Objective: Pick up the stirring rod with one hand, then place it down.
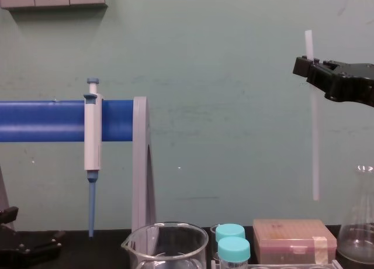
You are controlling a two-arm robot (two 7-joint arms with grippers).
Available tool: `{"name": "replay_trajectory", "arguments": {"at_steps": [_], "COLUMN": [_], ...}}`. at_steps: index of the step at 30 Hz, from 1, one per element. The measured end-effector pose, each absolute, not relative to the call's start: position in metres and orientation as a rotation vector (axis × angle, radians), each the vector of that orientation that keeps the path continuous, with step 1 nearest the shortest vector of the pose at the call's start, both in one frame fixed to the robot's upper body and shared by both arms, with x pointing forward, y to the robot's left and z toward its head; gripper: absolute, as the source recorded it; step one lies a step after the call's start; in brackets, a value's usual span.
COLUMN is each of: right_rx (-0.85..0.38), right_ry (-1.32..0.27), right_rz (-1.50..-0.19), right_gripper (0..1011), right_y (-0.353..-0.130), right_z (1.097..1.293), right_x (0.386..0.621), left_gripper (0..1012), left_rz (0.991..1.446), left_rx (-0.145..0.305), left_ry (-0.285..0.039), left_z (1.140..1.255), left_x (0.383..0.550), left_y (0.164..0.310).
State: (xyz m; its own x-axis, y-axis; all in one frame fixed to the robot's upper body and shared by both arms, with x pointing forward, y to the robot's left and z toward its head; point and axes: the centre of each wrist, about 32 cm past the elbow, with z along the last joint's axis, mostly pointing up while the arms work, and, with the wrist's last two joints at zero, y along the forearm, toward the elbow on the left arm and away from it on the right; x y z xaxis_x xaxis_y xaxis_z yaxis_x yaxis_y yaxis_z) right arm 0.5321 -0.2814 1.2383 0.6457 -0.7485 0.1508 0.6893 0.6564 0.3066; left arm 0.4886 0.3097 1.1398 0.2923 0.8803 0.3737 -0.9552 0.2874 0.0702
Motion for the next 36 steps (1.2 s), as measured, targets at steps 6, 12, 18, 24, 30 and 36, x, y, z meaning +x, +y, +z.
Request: {"name": "replay_trajectory", "arguments": {"at_steps": [6, 12, 18, 24, 30, 36], "right_rx": [0.229, 0.228, 0.227, 0.227, 0.227, 0.226], "right_ry": [-0.275, -0.276, -0.277, -0.278, -0.277, -0.277], "right_rz": [-0.825, -0.824, -0.822, -0.822, -0.822, -0.822], "right_gripper": [67, 67, 67, 67, 67, 67], "right_y": [-0.2814, -0.2816, -0.2815, -0.2817, -0.2817, -0.2817], "right_z": [1.2384, 1.2388, 1.2398, 1.2402, 1.2400, 1.2399], "right_x": [0.5324, 0.5326, 0.5332, 0.5337, 0.5338, 0.5338], "left_gripper": [1000, 1000, 1000, 1000, 1000, 1000], "left_rz": [1.248, 1.248, 1.248, 1.248, 1.248, 1.248], "left_rx": [0.305, 0.304, 0.304, 0.304, 0.304, 0.304], "left_ry": [-0.285, -0.285, -0.285, -0.285, -0.285, -0.285], "left_z": [1.1398, 1.1398, 1.1398, 1.1398, 1.1398, 1.1398], "left_x": [0.4886, 0.4886, 0.4886, 0.4886, 0.4886, 0.4886], "left_y": [0.3097, 0.3097, 0.3097, 0.3097, 0.3097, 0.3097]}}
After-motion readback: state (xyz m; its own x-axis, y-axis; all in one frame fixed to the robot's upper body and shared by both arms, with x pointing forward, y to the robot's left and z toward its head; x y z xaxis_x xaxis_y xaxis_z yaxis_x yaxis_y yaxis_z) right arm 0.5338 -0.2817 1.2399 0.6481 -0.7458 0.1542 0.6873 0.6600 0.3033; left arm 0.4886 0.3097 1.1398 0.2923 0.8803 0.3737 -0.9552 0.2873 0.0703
